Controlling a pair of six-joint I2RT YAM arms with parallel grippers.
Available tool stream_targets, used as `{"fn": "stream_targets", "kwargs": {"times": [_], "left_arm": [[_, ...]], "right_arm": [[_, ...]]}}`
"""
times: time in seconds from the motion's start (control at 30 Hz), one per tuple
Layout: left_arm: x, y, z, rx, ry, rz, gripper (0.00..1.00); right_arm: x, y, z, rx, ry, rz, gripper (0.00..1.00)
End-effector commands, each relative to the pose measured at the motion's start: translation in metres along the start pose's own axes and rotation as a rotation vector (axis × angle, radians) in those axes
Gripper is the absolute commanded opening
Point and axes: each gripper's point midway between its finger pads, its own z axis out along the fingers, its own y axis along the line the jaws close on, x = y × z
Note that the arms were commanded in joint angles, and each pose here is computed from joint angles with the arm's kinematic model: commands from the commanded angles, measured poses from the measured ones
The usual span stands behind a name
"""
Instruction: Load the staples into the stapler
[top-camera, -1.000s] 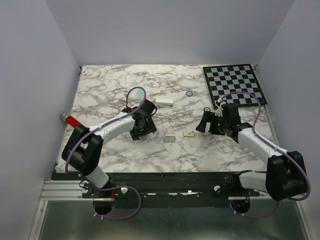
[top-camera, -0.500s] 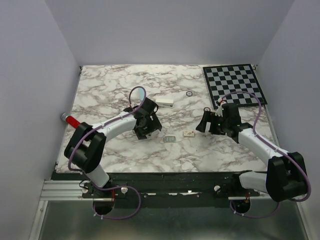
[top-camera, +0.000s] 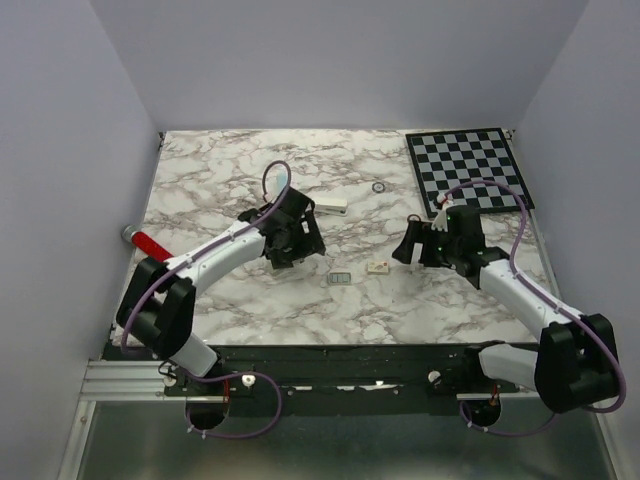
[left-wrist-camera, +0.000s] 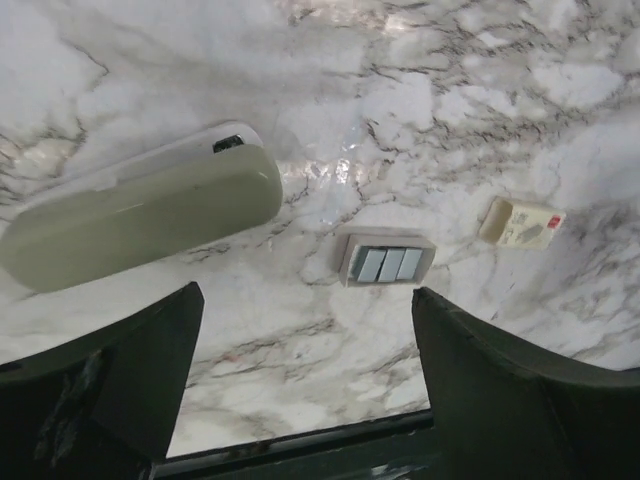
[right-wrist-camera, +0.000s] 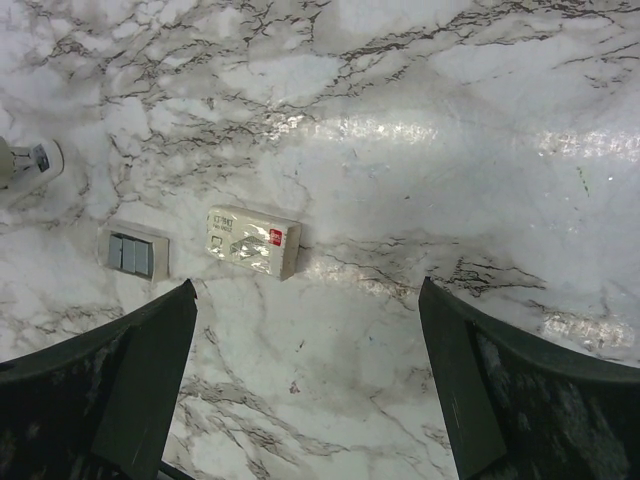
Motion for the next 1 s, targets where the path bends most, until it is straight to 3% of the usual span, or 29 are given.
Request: {"fn": "stream_targets", "kwargs": {"times": [0.0, 0.2, 0.37, 0.63, 0.77, 0.93, 0.97], "left_arm": [[-0.036, 0.0, -0.048, -0.025, -0.134, 0.372, 0.95], [-0.06, 0.006, -0.046, -0.14, -0.077, 0.795, 0.94], [-0.068, 0.026, -0.024, -0.294, -0.012, 0.953, 0.91], [-0.046, 0.016, -0.002, -0.182, 0.069, 1.034, 0.83], [-0.043, 0.017, 0.01, -0.179, 0.109, 1.059, 0.65], [-0.031, 0.016, 0.02, -0.153, 0.16, 1.083, 0.62], [-0.03, 0.017, 0.02, -0.151, 0.163, 1.085, 0.56]], "right_arm": [[-0.001, 0.011, -0.003, -0.06, -0.02, -0.062, 1.0], [-0.008, 0.024, -0.009, -0.112, -0.069, -0.117, 1.0], [-0.012, 0.026, -0.014, -0.114, -0.095, -0.139, 1.0], [-0.012, 0.027, -0.016, -0.111, -0.094, -0.15, 1.0], [-0.011, 0.026, -0.015, -0.108, -0.087, -0.149, 1.0], [-0.012, 0.026, -0.015, -0.107, -0.087, -0.154, 1.0], [-0.012, 0.026, -0.015, -0.108, -0.086, -0.155, 1.0]]}}
